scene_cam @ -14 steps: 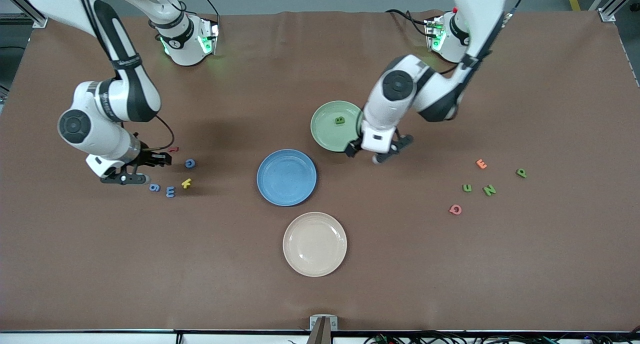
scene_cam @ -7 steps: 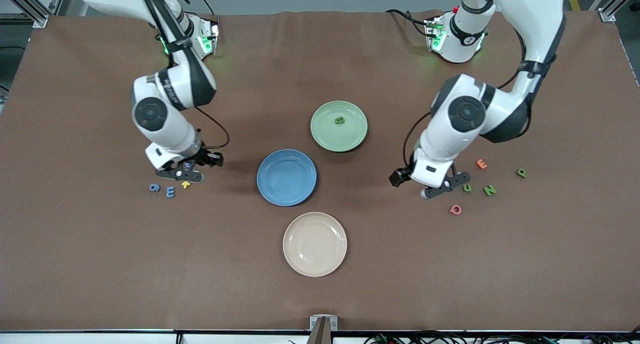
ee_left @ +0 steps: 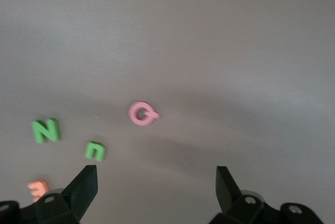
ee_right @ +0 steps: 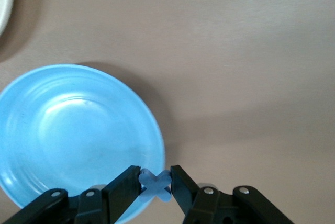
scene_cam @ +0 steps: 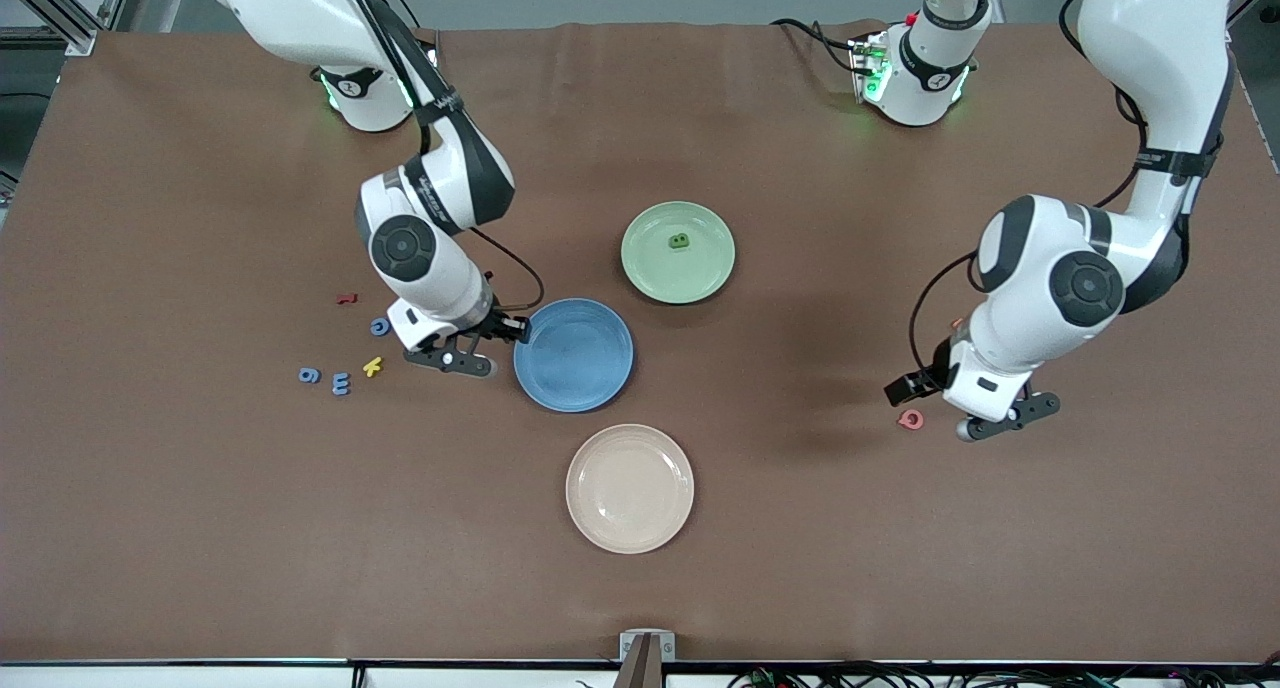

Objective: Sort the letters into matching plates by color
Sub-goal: 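Drop the blue x on the blue plate while the left gripper returns, then grasp the green u with the left gripper while the right gripper reaches c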

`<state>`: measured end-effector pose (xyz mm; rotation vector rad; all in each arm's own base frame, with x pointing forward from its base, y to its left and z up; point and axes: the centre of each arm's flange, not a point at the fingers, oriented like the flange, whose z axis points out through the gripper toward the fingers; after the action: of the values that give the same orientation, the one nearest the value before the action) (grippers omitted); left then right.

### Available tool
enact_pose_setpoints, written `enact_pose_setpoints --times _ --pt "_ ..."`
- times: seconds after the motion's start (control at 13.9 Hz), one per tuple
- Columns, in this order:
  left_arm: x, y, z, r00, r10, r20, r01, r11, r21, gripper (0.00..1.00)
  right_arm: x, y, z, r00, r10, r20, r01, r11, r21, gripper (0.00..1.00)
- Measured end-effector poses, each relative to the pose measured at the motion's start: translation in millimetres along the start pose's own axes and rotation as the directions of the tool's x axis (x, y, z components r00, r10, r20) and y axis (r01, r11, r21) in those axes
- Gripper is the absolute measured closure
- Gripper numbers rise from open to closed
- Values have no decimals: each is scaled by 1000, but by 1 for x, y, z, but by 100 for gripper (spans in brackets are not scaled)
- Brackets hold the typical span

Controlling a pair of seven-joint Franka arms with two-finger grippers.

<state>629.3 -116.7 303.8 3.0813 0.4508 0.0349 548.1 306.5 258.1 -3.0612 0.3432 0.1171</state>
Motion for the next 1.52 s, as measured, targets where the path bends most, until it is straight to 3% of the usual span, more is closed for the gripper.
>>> enact_pose_setpoints --times 0.58,0.87,0.94,1.15,1.37,1.52 --pt "16 -42 71 999 34 21 -35 998 59 3 -22 -81 47 999 32 0 -32 999 -3 67" --pt "3 -44 84 986 164 18 -165 981 101 41 -16 -81 53 999 37 -6 -37 999 -4 67" --pt "-4 -43 89 980 199 15 -200 975 98 43 -17 -82 53 999 36 -4 -36 999 -5 67" --pt "-21 -44 101 968 249 4 -249 965 80 43 -25 -88 55 999 32 4 -32 999 -11 57" --pt "-28 -62 109 959 285 -2 -284 957 66 44 -33 -93 55 999 36 25 -35 999 -31 28" --pt "-25 -75 106 955 296 -6 -295 953 65 46 -28 -84 43 997 46 60 -42 997 -71 25"
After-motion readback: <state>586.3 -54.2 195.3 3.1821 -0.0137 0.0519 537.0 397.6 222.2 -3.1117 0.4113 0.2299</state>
